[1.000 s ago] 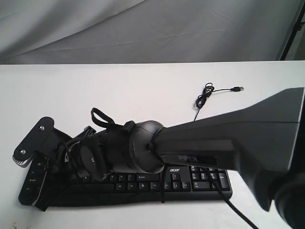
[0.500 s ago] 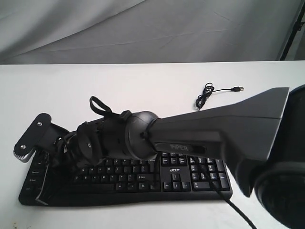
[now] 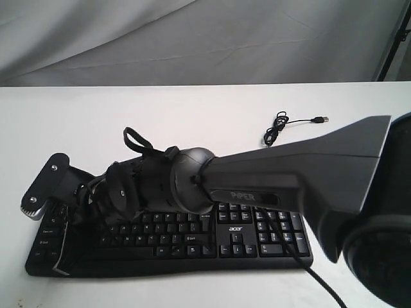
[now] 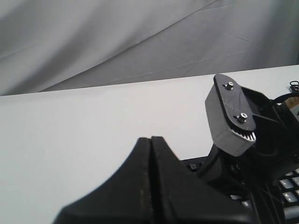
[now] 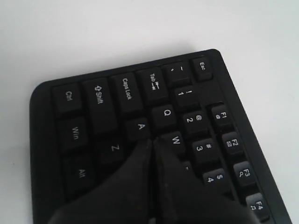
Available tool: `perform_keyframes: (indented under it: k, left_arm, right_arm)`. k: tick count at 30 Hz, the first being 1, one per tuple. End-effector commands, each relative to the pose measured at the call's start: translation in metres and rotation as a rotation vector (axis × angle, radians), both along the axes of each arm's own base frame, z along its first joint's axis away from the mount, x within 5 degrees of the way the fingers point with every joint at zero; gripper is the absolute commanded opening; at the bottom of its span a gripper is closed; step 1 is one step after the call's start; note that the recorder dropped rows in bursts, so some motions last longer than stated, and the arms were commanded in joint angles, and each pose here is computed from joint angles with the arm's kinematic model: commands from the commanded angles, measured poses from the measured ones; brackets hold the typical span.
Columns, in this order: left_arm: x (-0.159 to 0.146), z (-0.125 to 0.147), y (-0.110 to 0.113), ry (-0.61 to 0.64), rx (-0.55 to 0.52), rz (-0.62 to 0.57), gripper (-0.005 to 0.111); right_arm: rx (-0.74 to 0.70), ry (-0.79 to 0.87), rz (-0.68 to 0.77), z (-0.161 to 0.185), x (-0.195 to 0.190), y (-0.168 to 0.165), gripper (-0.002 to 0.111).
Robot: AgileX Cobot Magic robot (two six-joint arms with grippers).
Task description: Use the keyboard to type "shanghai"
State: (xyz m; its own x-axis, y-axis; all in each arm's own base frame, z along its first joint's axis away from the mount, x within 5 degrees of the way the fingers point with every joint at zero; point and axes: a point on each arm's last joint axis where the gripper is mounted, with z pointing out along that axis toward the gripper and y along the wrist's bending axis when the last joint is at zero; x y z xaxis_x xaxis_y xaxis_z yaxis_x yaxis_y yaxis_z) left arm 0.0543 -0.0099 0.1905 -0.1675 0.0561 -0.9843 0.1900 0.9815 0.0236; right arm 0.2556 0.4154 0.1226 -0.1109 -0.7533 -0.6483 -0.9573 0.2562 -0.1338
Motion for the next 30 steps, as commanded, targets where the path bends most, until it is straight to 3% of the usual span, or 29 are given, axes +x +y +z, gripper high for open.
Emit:
perform_keyframes:
  k: [1,30]
  left_arm:
    - [0.000,-0.001,0.000,-0.003,-0.003,-0.004,0.000]
    - [0.000,-0.001,0.000,-0.003,-0.003,-0.004,0.000]
  right_arm:
    - [0.007,-0.036,0.016,-0.002,0.001,0.003,0.000]
    - [0.000,-0.039,0.008,-0.017,0.001,0.005,0.000]
